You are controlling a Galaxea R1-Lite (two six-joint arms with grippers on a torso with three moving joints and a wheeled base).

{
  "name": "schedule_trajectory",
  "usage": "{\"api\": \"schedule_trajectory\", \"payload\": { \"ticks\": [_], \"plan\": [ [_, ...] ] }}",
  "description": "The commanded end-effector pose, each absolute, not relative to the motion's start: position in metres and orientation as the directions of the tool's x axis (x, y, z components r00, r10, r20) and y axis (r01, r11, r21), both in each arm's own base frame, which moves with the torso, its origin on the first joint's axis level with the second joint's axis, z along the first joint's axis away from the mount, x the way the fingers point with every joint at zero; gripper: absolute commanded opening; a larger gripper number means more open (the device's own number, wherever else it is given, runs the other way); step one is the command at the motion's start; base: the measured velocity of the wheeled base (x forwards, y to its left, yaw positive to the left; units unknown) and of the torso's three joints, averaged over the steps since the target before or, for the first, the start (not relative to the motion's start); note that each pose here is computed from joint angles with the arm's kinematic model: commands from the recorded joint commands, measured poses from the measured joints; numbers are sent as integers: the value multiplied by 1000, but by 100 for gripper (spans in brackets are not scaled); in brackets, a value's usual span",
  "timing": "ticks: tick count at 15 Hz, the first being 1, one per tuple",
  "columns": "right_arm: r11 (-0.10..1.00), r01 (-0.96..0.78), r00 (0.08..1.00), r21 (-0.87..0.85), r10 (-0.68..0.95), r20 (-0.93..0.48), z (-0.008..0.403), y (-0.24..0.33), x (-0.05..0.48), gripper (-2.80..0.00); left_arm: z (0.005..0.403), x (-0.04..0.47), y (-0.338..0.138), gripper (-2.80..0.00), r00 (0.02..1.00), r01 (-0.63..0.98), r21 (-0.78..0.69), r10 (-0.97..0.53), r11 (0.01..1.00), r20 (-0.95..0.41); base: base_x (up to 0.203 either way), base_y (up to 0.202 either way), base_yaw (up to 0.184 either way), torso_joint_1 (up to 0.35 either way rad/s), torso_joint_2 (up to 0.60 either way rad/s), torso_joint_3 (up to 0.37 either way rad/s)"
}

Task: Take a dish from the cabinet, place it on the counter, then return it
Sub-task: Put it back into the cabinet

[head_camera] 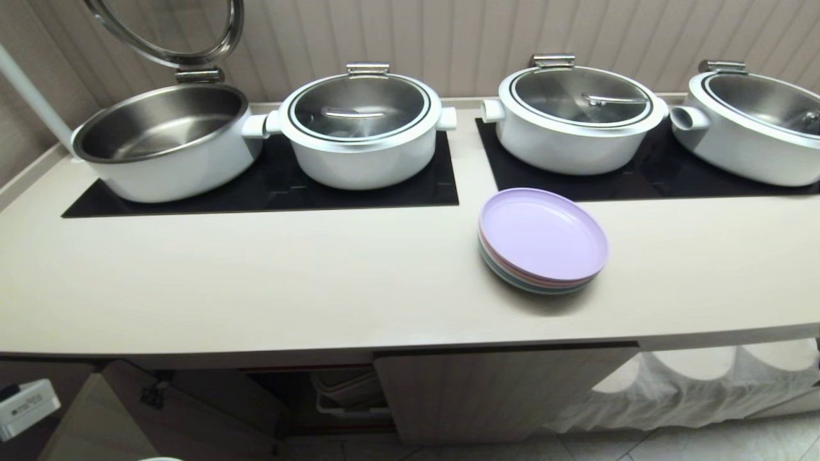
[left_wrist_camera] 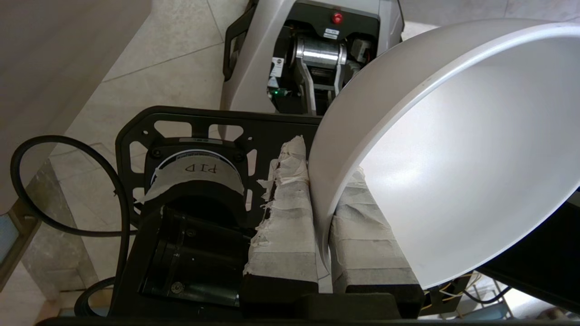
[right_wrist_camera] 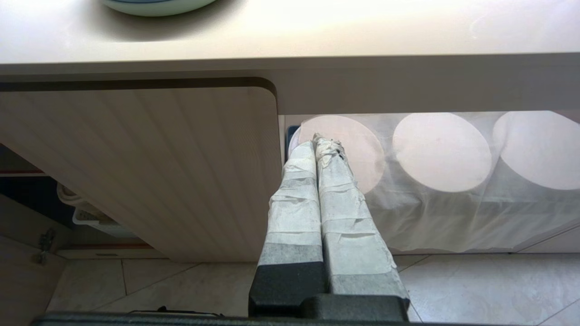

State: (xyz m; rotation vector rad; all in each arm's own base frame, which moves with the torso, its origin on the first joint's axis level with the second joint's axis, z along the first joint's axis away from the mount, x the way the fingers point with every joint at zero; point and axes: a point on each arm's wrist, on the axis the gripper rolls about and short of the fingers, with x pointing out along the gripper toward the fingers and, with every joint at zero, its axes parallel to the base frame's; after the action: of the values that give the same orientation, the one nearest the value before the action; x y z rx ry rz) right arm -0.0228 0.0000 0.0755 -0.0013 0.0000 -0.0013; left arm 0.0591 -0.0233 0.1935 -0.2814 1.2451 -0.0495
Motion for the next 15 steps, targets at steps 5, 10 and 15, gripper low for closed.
{"api": "schedule_trajectory", "payload": {
  "ticks": [5,10,15],
  "plan": [
    [1000,2,1000,-2,-2,0,75,0,-23,-280,191,63,-27,-280,293,-101,-226,-188,969,-937,0,0,0,0,0,0],
    [1000,2,1000,-2,-2,0,75,0,-23,-280,190,63,-28,-280,282,-84,-224,-192,971,-940,0,0,0,0,0,0],
    [1000,2,1000,-2,-2,0,75,0,-23,-280,189,62,-28,-280,275,-87,-221,-190,971,-942,0,0,0,0,0,0]
  ]
}}
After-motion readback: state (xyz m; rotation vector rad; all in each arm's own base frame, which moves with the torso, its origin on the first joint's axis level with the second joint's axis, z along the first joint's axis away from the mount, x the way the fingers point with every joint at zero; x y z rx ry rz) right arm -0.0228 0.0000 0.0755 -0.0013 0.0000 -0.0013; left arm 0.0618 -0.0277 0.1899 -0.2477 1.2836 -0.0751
